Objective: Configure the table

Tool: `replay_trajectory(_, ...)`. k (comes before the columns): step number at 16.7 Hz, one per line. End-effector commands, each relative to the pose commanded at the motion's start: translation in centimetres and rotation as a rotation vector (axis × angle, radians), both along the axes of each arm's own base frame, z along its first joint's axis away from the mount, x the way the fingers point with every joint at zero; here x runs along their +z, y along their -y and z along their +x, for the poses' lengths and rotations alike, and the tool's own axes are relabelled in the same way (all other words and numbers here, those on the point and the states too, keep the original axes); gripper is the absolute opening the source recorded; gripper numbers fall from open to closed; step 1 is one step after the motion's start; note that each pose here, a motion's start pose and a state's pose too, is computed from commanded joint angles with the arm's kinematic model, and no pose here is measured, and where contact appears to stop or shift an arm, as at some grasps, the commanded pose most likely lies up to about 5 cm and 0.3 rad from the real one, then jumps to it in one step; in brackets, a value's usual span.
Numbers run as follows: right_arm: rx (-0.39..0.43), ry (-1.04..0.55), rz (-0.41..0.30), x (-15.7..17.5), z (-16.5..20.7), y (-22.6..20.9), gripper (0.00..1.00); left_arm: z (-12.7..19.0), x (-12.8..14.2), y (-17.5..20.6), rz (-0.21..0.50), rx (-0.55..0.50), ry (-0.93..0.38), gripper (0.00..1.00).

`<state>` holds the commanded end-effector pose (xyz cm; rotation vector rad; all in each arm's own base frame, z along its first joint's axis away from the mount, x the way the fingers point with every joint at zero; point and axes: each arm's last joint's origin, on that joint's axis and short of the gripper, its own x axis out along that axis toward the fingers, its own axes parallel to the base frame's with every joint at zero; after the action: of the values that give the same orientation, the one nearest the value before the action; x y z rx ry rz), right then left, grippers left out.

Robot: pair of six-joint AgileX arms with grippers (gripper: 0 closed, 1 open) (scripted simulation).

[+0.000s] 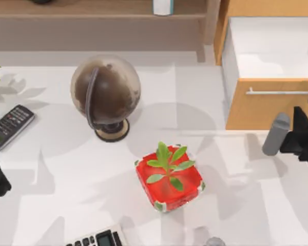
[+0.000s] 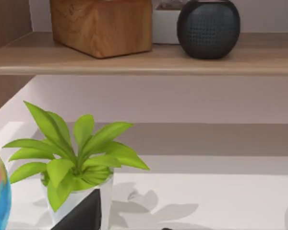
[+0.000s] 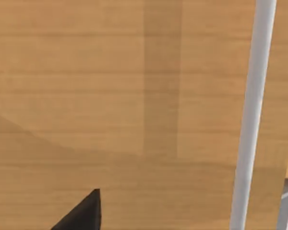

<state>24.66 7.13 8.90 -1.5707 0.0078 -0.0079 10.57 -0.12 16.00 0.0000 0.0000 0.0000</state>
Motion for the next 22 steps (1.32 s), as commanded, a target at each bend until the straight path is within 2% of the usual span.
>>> replay_trajectory(6,0.000,0.000,0.000,0.01,0.59,0.02,1.00,0.00,0.00,0.00,0.000,0.000,0.000,1.00)
replay_trajectory(19,0.000,0.000,0.000,0.01,0.59,0.02,0.02,0.00,0.00,0.00,0.000,0.000,0.000,1.00)
replay_trajectory(22,0.000,0.000,0.000,0.01,0.59,0.02,0.00,0.00,0.00,0.00,0.000,0.000,0.000,1.00)
